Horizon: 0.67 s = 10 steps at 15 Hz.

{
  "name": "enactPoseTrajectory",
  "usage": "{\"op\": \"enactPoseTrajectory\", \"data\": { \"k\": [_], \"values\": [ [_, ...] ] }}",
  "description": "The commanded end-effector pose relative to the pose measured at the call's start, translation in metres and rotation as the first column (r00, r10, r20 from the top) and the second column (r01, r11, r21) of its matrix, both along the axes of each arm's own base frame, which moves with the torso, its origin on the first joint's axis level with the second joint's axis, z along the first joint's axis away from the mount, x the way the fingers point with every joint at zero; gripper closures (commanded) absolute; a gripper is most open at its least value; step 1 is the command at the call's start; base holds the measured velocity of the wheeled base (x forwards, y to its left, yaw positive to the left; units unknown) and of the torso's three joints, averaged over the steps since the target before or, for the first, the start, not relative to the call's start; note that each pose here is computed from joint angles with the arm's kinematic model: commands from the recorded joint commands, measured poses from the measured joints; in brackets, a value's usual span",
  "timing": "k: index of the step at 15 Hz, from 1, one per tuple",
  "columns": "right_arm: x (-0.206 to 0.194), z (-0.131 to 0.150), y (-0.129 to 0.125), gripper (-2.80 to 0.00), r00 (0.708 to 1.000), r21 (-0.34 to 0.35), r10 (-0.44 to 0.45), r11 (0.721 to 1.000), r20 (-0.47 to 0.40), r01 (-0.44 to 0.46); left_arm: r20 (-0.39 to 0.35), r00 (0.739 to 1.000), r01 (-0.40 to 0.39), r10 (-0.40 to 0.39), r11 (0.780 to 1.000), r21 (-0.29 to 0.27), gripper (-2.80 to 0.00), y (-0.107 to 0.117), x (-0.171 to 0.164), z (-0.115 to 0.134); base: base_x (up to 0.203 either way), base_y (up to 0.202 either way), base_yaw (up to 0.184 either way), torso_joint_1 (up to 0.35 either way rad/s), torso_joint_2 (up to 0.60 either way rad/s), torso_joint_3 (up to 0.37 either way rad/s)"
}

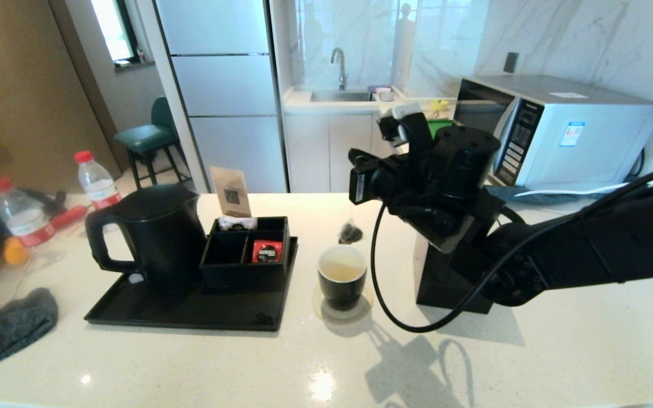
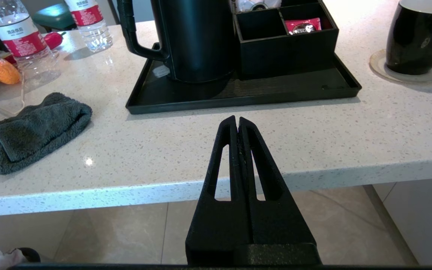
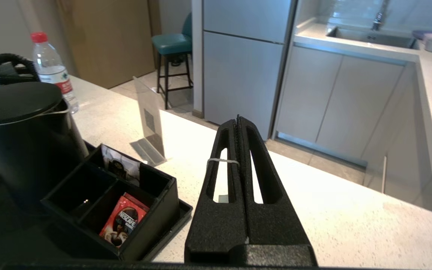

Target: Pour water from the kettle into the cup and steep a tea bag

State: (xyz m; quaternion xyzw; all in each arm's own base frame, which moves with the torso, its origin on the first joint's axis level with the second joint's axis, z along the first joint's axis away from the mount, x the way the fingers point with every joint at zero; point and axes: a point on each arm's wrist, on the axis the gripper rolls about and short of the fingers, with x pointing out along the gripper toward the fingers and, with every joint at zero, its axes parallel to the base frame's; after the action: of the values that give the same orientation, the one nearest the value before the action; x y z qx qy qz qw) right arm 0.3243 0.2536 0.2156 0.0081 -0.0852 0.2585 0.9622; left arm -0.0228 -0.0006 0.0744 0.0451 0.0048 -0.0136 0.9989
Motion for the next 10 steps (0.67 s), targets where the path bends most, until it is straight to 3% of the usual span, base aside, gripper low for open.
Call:
{"op": "enactPoseTrajectory", "data": {
  "k": [1, 6, 10],
  "values": [
    [-0.004, -0.009, 0.007, 0.0, 1.0, -0.012, 0.003, 1.0, -0.019, -0.003, 0.0, 1.0, 0.001, -0.001, 1.0, 0.0, 0.0, 0.0, 0.0, 0.0, 0.0, 0.0, 0.0, 0.0, 0.0, 0.0],
    [-0.019, -0.028, 0.032, 0.0, 0.998, -0.025, 0.047, 0.999, -0.039, -0.048, 0.0, 1.0, 0.001, -0.001, 1.0, 0.0, 0.0, 0.0, 0.0, 0.0, 0.0, 0.0, 0.0, 0.0, 0.0, 0.0],
    [-0.024, -0.047, 0.032, 0.0, 0.997, -0.045, 0.053, 0.997, -0.065, -0.056, 0.0, 1.0, 0.0, 0.0, 1.0, 0.0, 0.0, 0.0, 0.0, 0.0, 0.0, 0.0, 0.0, 0.0, 0.0, 0.0]
  ]
}}
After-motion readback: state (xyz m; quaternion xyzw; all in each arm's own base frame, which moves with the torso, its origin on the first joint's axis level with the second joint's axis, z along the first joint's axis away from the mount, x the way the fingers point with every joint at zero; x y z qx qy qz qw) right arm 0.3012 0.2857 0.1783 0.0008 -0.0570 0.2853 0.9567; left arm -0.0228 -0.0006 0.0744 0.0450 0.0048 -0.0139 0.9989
